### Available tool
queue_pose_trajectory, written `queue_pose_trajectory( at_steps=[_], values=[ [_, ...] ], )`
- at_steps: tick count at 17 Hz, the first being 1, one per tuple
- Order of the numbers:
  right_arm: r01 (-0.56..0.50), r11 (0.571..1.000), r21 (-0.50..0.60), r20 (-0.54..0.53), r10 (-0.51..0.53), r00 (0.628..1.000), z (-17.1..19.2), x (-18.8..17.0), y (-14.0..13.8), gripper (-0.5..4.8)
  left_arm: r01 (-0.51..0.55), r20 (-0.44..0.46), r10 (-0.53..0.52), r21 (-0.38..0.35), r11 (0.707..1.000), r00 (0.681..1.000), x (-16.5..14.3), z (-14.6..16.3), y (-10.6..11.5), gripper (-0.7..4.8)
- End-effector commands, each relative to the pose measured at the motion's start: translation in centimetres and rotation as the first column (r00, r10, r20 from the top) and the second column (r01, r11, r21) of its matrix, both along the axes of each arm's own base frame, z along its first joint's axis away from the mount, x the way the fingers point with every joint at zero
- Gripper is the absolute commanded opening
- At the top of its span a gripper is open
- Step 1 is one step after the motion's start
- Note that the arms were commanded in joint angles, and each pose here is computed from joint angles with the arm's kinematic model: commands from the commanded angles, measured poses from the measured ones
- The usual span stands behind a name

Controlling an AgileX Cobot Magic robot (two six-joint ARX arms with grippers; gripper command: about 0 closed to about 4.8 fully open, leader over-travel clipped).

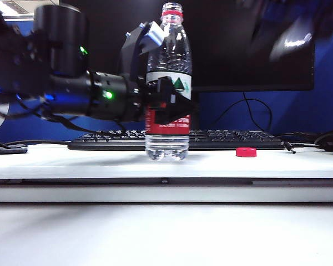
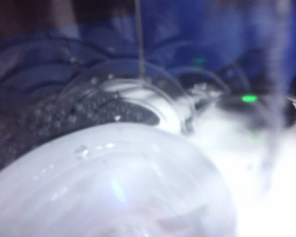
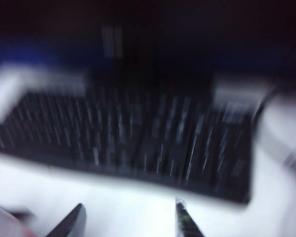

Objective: Unscrew the cap from the plastic bottle on the table.

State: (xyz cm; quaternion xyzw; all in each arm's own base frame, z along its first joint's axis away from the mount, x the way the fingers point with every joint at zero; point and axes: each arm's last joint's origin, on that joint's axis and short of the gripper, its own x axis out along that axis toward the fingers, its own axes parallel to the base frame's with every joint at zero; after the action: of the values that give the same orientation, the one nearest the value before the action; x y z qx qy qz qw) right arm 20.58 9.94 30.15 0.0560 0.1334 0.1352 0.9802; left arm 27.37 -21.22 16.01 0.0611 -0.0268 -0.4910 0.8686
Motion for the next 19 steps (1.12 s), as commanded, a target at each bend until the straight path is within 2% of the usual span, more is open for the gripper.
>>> queue_pose_trajectory(
  at_steps=[1, 5, 11, 12, 13, 15, 16, 17, 19],
  values=[
    [0.000, 1.000, 0.011, 0.153, -0.002, 0.988, 2.9, -2.5, -1.3, 2.34, 0.011, -0.058, -0.012, -0.004, 1.000, 0.998, 0.4, -1.2, -0.6, 2.69],
    [0.018, 0.999, 0.027, 0.198, -0.023, 0.980, 4.4, -5.8, -3.0, 2.35, 0.025, -0.027, -0.026, -0.033, 0.999, 0.999, 0.4, -1.2, -1.1, 2.69],
    [0.044, 0.999, 0.022, 0.199, -0.048, 0.979, 4.6, -6.8, -3.6, 2.35, 0.022, -0.018, -0.022, -0.039, 0.999, 1.000, 0.4, -1.1, -1.1, 2.90],
    [0.044, 0.999, 0.022, 0.198, -0.048, 0.979, 4.6, -6.8, -3.6, 2.35, 0.020, -0.018, -0.021, -0.039, 0.999, 1.000, 0.4, -1.1, -1.1, 3.47],
    [0.044, 0.999, 0.021, 0.198, -0.047, 0.979, 4.6, -6.8, -3.6, 2.35, 0.020, -0.016, -0.021, -0.040, 0.999, 1.000, 0.5, -1.0, -1.1, 3.78],
    [0.044, 0.999, 0.021, 0.197, -0.048, 0.979, 4.6, -6.8, -3.6, 2.35, 0.021, -0.009, -0.022, -0.046, 0.999, 1.000, 0.5, -0.9, -1.1, 3.78],
    [0.044, 0.999, 0.021, 0.197, -0.048, 0.979, 4.6, -6.8, -3.6, 2.35, 0.025, 0.003, -0.025, -0.056, 0.998, 1.000, 0.5, -0.8, -1.1, 4.05],
    [0.044, 0.999, 0.018, 0.192, -0.047, 0.980, 4.5, -6.8, -3.6, 2.35, 0.027, 0.015, -0.025, -0.090, 0.996, 1.000, 0.4, -0.4, -1.1, 4.69],
    [0.045, 0.999, 0.010, 0.179, -0.046, 0.983, 4.4, -6.8, -3.6, 2.35, 0.030, 0.039, -0.025, -0.135, 0.990, 0.999, 0.4, 0.1, -1.0, 4.79]
  ],
)
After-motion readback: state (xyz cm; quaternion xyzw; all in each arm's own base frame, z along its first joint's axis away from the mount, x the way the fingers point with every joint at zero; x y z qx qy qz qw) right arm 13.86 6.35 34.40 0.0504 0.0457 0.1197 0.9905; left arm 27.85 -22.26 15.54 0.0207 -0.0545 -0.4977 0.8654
